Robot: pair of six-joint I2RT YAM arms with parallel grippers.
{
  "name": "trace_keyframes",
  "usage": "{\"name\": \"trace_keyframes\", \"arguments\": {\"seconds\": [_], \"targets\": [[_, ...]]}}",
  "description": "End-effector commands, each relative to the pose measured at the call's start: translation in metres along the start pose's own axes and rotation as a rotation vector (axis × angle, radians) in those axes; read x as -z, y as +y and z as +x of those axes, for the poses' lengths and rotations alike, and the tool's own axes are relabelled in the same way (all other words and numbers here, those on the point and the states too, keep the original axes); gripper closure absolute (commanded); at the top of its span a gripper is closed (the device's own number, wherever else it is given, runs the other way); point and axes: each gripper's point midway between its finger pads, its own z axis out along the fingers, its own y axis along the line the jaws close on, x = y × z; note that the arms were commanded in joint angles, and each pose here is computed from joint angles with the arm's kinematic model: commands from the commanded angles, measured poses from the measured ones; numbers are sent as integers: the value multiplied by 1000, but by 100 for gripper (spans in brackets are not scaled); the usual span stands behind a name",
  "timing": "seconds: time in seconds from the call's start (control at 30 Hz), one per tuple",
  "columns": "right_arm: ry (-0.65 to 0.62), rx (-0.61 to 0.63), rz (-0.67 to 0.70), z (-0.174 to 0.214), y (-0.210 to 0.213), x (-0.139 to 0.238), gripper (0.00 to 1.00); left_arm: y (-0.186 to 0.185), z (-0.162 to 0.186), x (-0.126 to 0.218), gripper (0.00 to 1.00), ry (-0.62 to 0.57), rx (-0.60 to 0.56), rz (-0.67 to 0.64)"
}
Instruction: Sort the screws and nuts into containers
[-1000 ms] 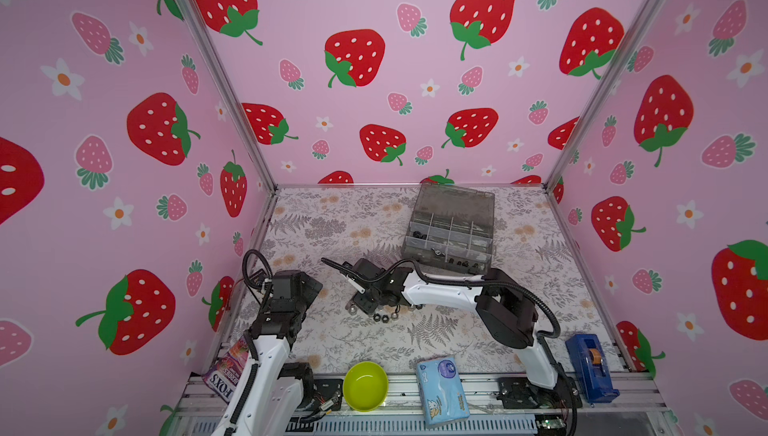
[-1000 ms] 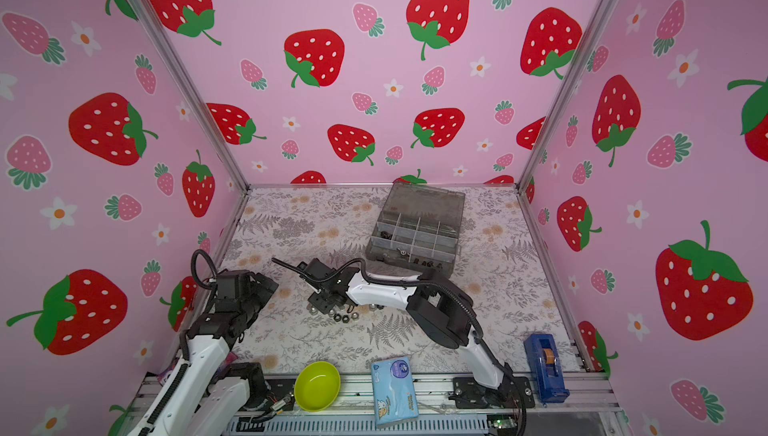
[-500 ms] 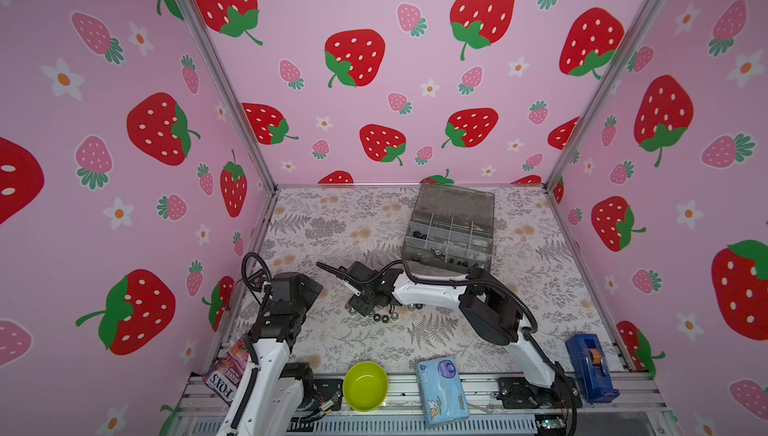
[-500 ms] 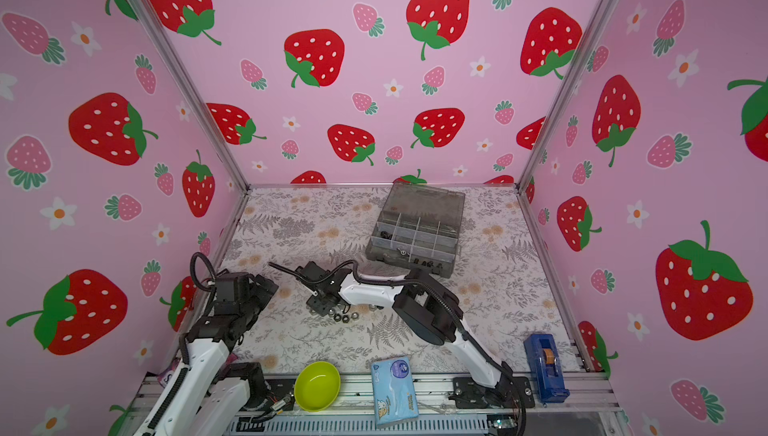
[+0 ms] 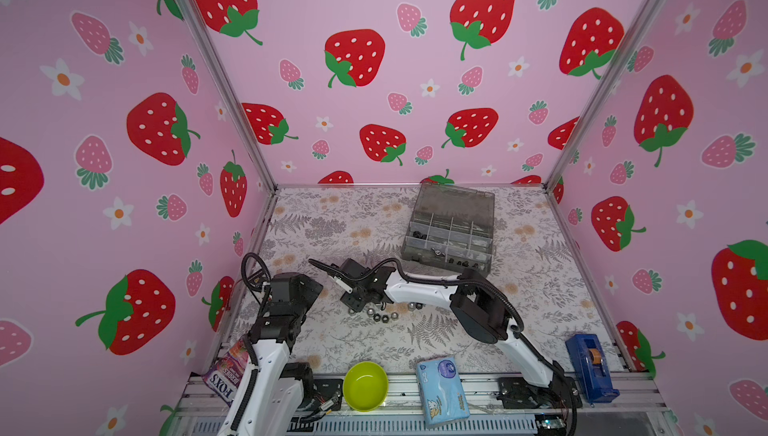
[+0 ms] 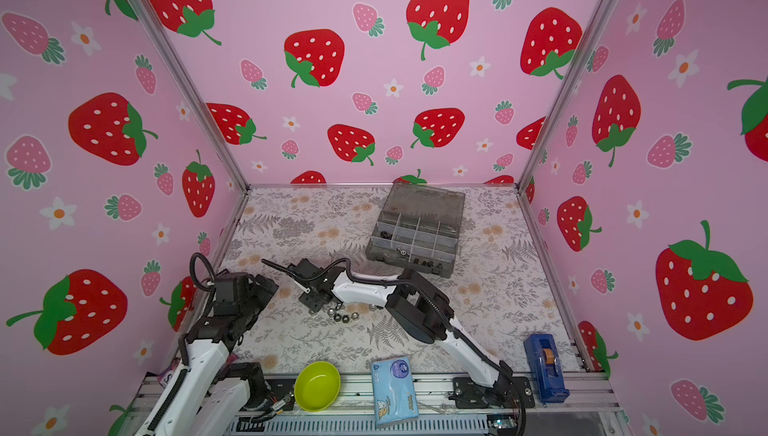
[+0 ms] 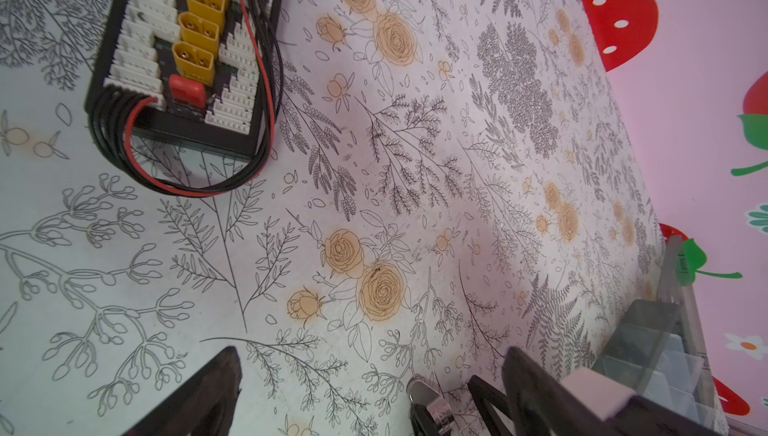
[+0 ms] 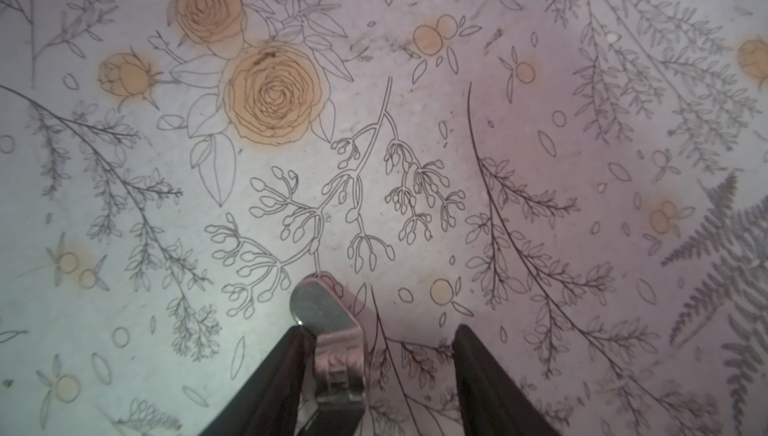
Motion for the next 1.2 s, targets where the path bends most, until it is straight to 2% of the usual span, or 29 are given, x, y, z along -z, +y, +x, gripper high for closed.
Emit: {"name": "trace_keyframes", "arguments": {"seconds": [0.0,0.1,0.13,0.27,0.6,0.9,1.17], "targets": [[121,33,0,36,4,-20,46,3,1,0,1,8,8,-9],[127,34,-3,38,4,-20,48,3,3,-1,1,12,12,-5],[130,32,-3,39,4,-20,52,4,4,-1,1,13,14,-4],[143,26,9,44,2,-18,58,3,3,-1,1,9,18,2],[185,6,51,60,-6,-7,58,1,0,2,1,2,23,10],[192,4,59,63,-8,-4,75,1,0,2,1,-1,27,11],[151,-16,48,49,-7,6,90,1,1,2,1,0,28,14]]}}
